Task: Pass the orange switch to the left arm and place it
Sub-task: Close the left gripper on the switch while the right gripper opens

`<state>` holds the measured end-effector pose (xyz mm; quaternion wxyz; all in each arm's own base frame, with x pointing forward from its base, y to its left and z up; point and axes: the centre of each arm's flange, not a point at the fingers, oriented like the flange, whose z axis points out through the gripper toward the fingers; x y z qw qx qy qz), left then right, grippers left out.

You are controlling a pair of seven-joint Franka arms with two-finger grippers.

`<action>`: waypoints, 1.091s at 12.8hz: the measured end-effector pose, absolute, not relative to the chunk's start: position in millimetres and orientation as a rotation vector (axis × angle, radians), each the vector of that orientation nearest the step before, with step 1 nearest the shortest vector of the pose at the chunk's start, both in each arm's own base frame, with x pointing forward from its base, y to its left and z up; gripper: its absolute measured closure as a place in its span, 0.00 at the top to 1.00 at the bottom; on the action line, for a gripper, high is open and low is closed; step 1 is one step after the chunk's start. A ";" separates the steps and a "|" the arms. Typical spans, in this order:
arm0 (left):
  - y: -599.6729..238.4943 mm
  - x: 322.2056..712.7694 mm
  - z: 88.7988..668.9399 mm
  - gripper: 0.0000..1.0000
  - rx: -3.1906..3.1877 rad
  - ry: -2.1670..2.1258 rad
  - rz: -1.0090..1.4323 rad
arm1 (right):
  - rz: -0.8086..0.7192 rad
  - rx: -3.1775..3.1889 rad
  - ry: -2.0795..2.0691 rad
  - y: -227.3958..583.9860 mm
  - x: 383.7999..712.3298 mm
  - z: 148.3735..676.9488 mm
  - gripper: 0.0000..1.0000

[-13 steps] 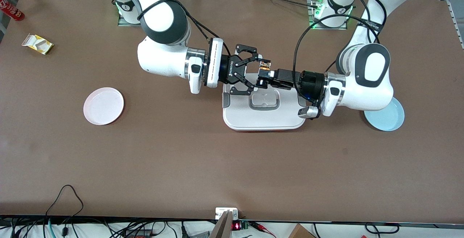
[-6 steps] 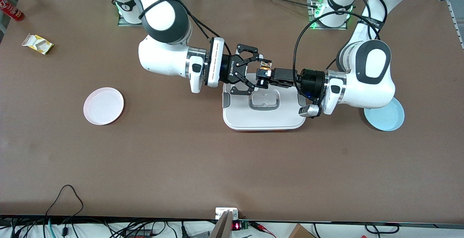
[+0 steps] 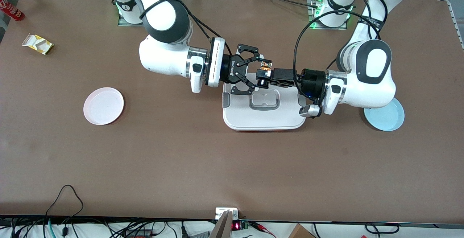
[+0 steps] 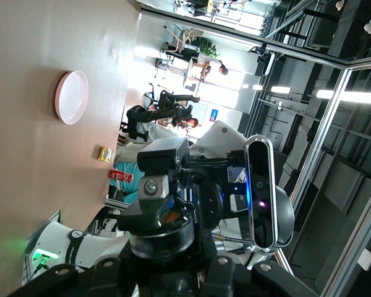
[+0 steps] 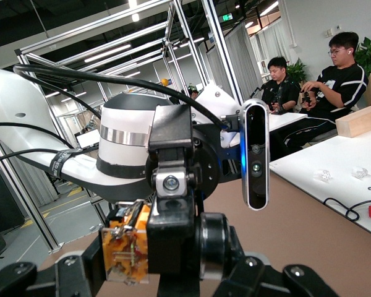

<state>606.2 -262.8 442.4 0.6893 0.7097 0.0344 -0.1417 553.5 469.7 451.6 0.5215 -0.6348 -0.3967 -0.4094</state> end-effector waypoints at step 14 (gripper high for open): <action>-260.6 604.9 438.7 0.41 1.590 0.087 -0.325 | -0.975 -1.498 -0.841 479.5 546.9 454.7 1.00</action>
